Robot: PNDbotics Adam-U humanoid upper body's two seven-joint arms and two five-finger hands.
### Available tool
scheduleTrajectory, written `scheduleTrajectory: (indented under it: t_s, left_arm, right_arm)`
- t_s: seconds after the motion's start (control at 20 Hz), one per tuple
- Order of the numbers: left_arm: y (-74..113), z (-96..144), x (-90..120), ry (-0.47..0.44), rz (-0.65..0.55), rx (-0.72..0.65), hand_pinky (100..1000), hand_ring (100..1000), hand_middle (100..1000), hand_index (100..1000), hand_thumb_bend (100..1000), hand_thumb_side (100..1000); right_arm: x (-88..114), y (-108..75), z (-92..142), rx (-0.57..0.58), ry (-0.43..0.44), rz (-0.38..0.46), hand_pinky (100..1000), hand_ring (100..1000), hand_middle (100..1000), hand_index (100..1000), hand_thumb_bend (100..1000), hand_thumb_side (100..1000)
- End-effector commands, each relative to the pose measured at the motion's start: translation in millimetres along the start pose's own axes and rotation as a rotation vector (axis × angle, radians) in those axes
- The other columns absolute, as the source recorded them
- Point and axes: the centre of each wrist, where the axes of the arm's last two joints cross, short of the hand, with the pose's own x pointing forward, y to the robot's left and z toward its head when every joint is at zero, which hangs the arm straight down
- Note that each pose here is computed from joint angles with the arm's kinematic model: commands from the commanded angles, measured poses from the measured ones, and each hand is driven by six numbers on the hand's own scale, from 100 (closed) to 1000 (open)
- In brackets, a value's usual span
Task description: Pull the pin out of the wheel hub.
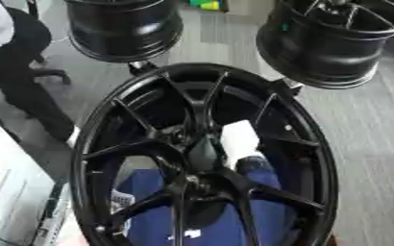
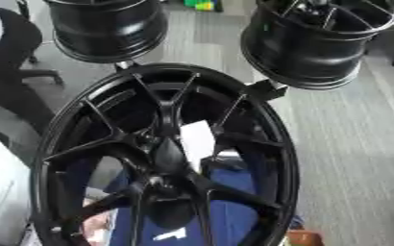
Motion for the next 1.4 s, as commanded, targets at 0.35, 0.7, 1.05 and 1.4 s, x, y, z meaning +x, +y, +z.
scheduleTrajectory:
  t_s: [0.35,0.7,1.05,1.4]
  left_arm:
    - [0.4,-8,9,-0.036,-0.002,-0.032,651,667,569,805,100,580]
    - [-2.5,-9,9,-0.033,0.005,-0.053,651,667,567,804,100,583]
    - [-3.9,-10,9,-0.034,0.01,-0.062,650,667,567,804,100,584]
    - [-3.7,-9,7,-0.027,0.01,-0.063,650,667,566,804,100,583]
  right_arm:
    - [12,-0.1,1,0.453,-0.096,0.258,875,893,851,898,208,312]
    - [24,15.4,3,0.618,-0.124,0.184,884,896,852,895,102,384]
    - [37,29.1,4,0.721,-0.148,0.12,891,909,869,901,100,488]
    - [60,32.1,-1,0.745,-0.192,0.107,893,910,874,906,122,470]
